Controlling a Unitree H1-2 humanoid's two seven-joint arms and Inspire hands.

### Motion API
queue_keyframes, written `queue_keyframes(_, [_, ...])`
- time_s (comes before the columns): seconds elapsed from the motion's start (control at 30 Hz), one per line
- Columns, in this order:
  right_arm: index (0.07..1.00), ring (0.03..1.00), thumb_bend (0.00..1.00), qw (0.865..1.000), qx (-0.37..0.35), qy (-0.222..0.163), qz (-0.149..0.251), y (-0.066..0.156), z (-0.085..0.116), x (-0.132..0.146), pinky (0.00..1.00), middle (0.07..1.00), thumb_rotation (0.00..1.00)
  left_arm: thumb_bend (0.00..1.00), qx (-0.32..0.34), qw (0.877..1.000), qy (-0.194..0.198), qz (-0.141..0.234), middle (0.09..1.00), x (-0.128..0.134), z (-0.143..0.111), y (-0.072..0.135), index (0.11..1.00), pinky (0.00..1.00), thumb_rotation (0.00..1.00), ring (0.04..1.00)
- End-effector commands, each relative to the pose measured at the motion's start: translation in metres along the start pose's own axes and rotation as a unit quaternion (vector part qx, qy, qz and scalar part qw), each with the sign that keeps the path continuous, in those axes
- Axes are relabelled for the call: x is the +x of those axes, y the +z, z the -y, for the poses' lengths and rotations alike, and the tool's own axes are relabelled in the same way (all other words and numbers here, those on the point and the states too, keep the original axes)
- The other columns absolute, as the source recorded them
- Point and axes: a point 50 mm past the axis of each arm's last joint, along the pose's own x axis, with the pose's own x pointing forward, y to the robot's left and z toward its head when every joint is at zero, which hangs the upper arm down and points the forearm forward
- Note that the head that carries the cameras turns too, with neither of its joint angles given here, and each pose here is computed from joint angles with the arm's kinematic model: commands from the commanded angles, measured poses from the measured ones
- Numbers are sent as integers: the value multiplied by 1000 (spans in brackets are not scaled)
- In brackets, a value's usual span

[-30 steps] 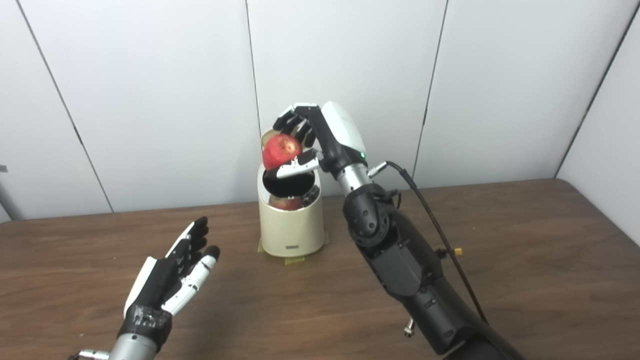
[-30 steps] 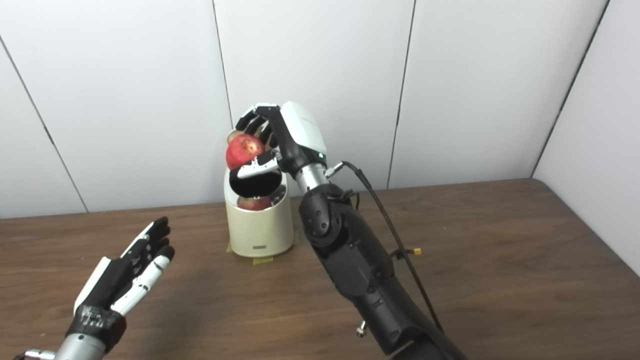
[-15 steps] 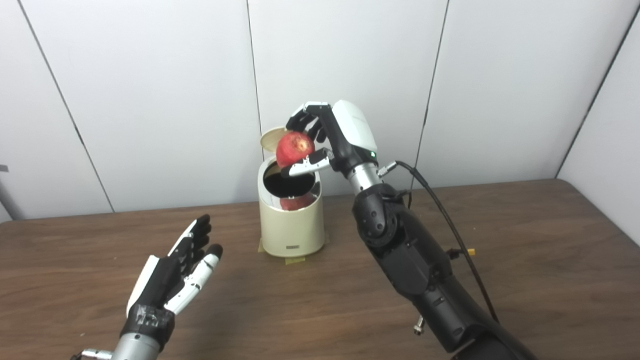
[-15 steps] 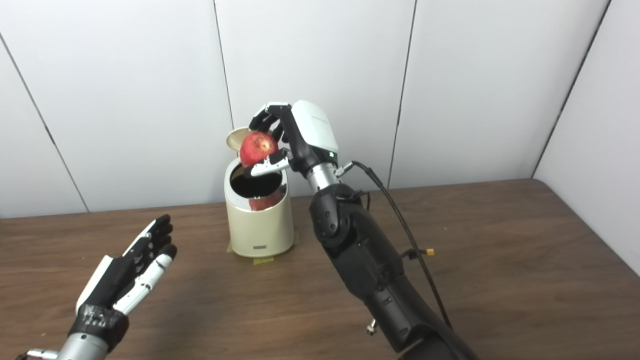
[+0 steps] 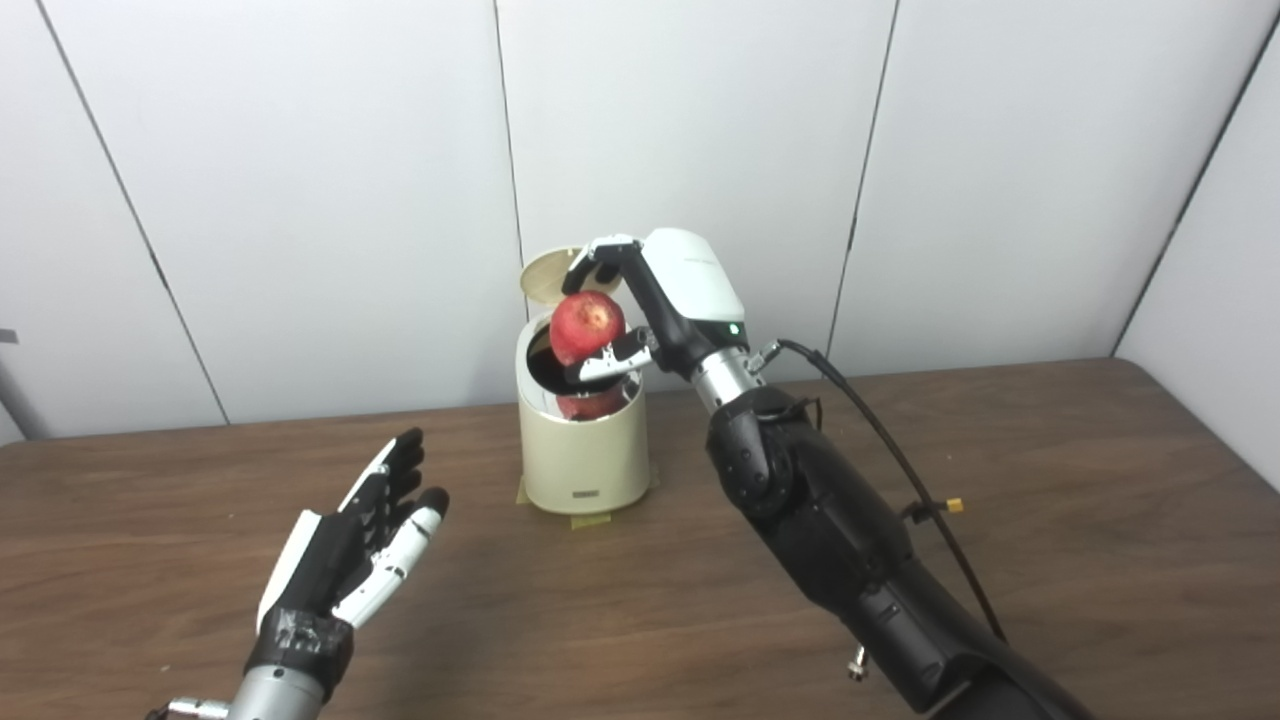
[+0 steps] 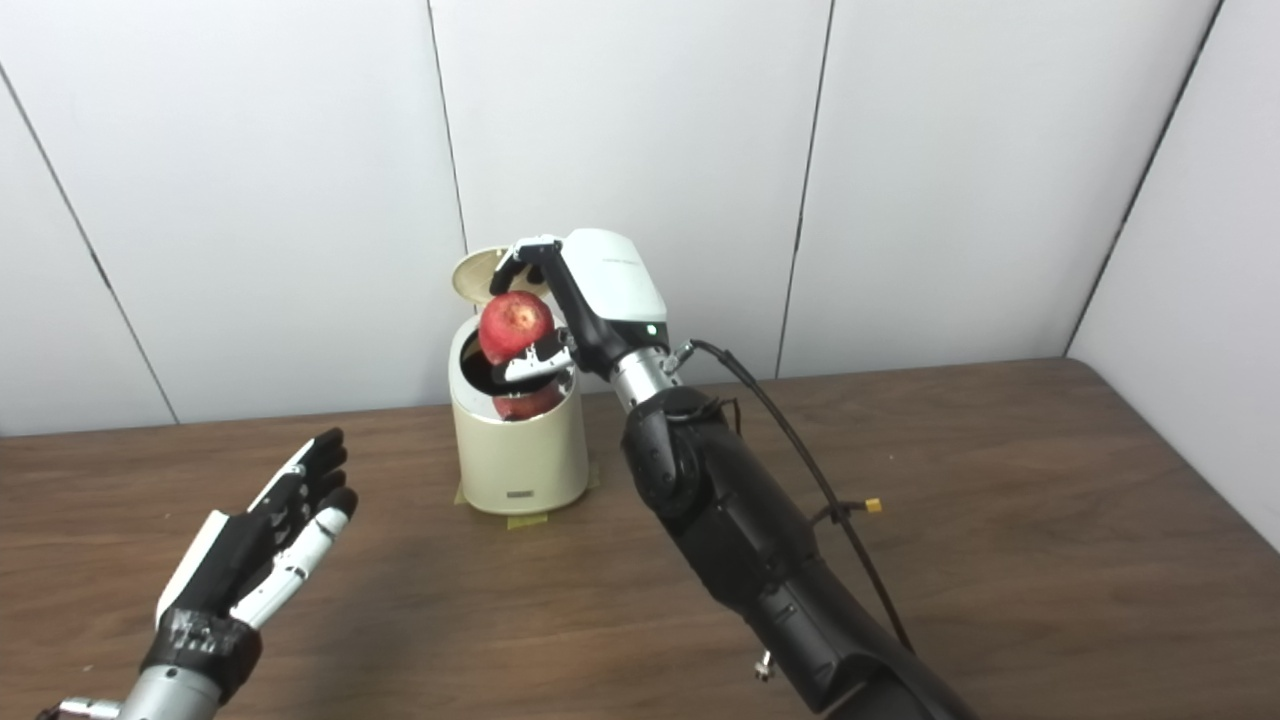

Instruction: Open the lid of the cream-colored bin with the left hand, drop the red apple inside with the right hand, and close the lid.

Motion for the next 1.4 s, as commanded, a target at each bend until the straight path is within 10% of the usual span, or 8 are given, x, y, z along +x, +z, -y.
queue_keyframes(0.0, [496,722,522,998,-16,-36,42,11,23,20,652,709,135,471,14,999,8,28,964,4,-3,14,950,991,620,976])
queue_keyframes(0.33, [497,711,521,996,-48,-44,57,8,23,18,663,704,136,406,-12,999,19,37,958,4,-1,12,918,945,650,961])
queue_keyframes(0.47, [688,713,742,996,-58,-43,56,8,24,19,662,704,106,413,-14,999,20,34,961,5,0,12,918,956,654,968])
queue_keyframes(0.67, [703,726,769,996,-54,-46,53,8,26,20,687,707,117,386,-7,999,19,37,951,4,1,14,916,969,638,965])
queue_keyframes(1.1, [802,851,856,998,-46,-33,30,7,25,18,774,867,152,426,-4,999,20,31,932,3,1,15,872,1000,612,972])
queue_keyframes(1.23, [727,706,793,998,-25,-48,38,7,27,17,623,728,112,409,3,999,22,31,926,3,0,16,862,1000,607,971])
queue_keyframes(1.27, [601,605,636,998,-13,-50,39,7,29,16,531,578,45,413,3,999,22,31,925,3,0,15,861,1000,610,969])
queue_keyframes(1.37, [544,408,525,998,4,-49,40,4,33,14,354,508,4,422,0,999,22,29,934,3,0,15,862,1000,619,981])
